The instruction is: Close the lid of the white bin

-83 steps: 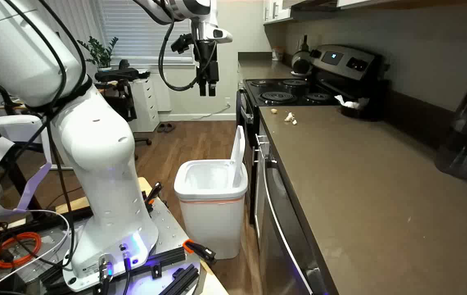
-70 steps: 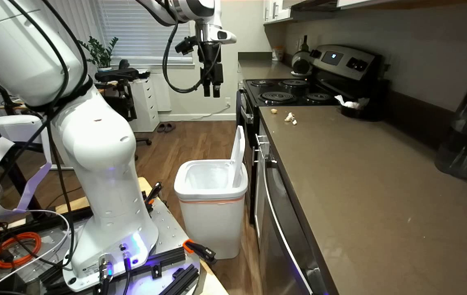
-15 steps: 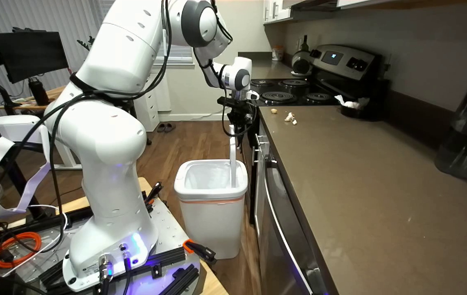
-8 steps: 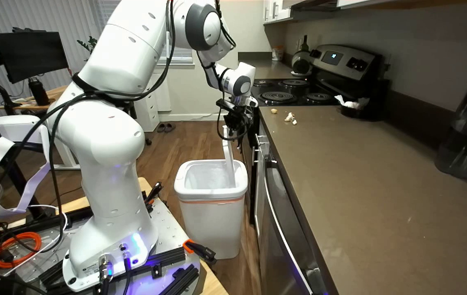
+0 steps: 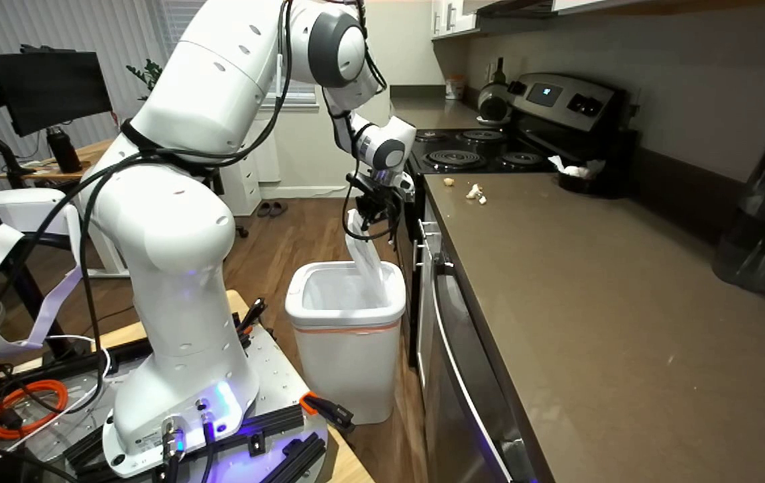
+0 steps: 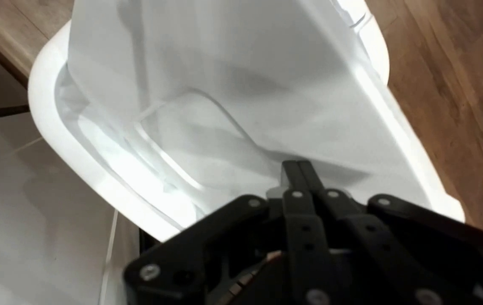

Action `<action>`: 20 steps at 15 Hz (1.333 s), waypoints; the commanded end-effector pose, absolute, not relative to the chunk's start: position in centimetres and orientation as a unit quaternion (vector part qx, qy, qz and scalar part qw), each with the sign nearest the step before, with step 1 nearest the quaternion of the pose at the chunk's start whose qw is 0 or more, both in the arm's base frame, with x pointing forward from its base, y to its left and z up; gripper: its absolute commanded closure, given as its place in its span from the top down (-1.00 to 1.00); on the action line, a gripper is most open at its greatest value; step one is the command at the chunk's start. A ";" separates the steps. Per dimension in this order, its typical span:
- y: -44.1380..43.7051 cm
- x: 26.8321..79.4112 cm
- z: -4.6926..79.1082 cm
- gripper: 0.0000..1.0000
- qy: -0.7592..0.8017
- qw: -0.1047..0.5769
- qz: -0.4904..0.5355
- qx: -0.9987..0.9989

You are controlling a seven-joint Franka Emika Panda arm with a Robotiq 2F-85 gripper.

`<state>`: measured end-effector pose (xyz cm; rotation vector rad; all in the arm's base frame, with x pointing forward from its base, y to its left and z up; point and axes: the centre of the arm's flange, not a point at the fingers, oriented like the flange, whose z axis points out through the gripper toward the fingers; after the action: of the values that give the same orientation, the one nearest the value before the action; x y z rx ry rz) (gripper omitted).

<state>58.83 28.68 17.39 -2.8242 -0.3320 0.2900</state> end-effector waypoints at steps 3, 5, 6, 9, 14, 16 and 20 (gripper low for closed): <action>28.9 56.5 15.9 -1.00 -0.118 0.171 0.102 -0.973; 29.1 56.2 15.6 -1.00 -0.120 0.174 0.106 -0.972; 29.2 55.9 15.5 -1.00 -0.120 0.177 0.108 -0.971; 29.6 55.2 15.4 -1.00 -0.126 0.196 0.117 -0.966; 30.3 55.5 15.5 -0.98 -0.129 0.189 0.124 -0.966; 30.3 55.6 15.5 -0.98 -0.130 0.190 0.124 -0.965; 30.4 57.4 14.2 -1.00 -0.117 0.163 0.136 -0.970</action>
<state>55.88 29.98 15.43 -2.7238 -0.3610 0.3456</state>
